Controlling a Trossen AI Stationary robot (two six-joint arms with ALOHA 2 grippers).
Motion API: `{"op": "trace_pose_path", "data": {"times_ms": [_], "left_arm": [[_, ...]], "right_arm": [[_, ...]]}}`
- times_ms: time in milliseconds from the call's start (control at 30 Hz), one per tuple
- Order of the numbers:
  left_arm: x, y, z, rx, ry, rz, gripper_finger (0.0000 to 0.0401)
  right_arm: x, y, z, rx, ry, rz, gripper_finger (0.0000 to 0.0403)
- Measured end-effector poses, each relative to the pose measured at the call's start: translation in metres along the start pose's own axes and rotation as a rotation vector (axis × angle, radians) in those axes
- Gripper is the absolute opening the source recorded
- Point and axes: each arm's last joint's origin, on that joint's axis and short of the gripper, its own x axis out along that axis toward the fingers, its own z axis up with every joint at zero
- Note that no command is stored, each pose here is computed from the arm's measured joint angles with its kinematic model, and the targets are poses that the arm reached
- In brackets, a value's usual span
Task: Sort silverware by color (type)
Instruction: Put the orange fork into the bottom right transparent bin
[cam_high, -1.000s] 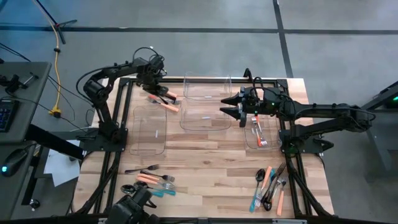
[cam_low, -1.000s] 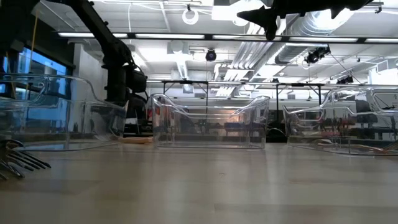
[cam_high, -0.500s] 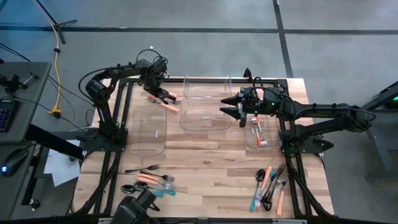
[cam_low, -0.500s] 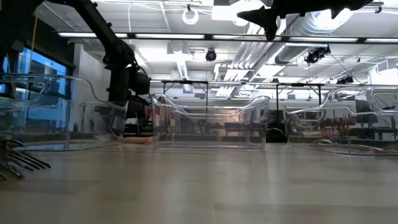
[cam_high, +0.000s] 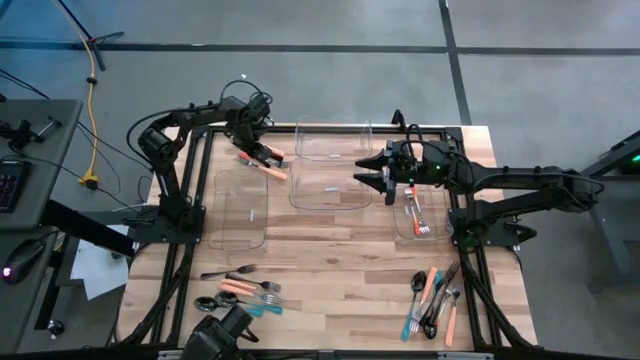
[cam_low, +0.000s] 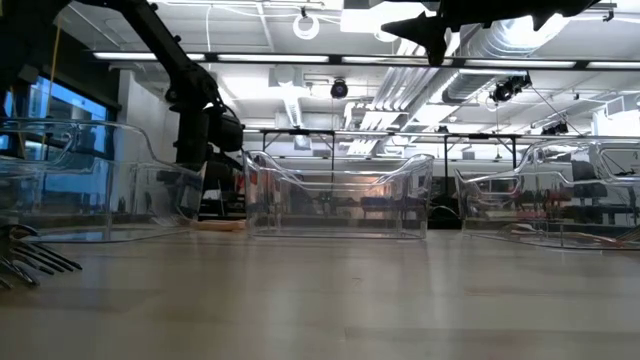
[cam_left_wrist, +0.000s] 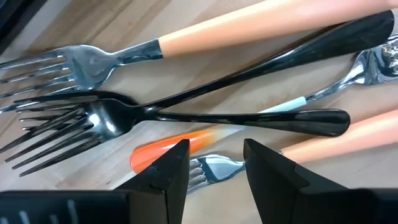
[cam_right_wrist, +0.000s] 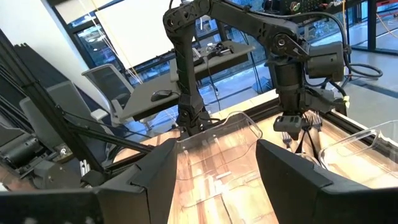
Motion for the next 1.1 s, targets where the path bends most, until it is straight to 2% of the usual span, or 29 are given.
{"op": "trace_pose_path", "data": {"times_ms": [233, 467, 767, 1100], "left_arm": [[0.015, -0.004, -0.01, 0.009, 0.023, 0.051, 0.014], [0.013, -0.004, -0.008, -0.006, -0.018, 0.059, 0.014], [-0.011, -0.005, -0.009, 0.075, -0.087, 0.06, 0.014], [0.007, -0.003, -0.003, 0.162, -0.062, 0.072, 0.014]], "right_arm": [[0.0, 0.0, 0.0, 0.0, 0.0, 0.0, 0.0204], [0.0, 0.0, 0.0, 0.0, 0.0, 0.0, 0.0204], [0.0, 0.0, 0.0, -0.005, 0.001, -0.001, 0.0204], [0.0, 0.0, 0.0, 0.017, 0.001, 0.0, 0.0204]]}}
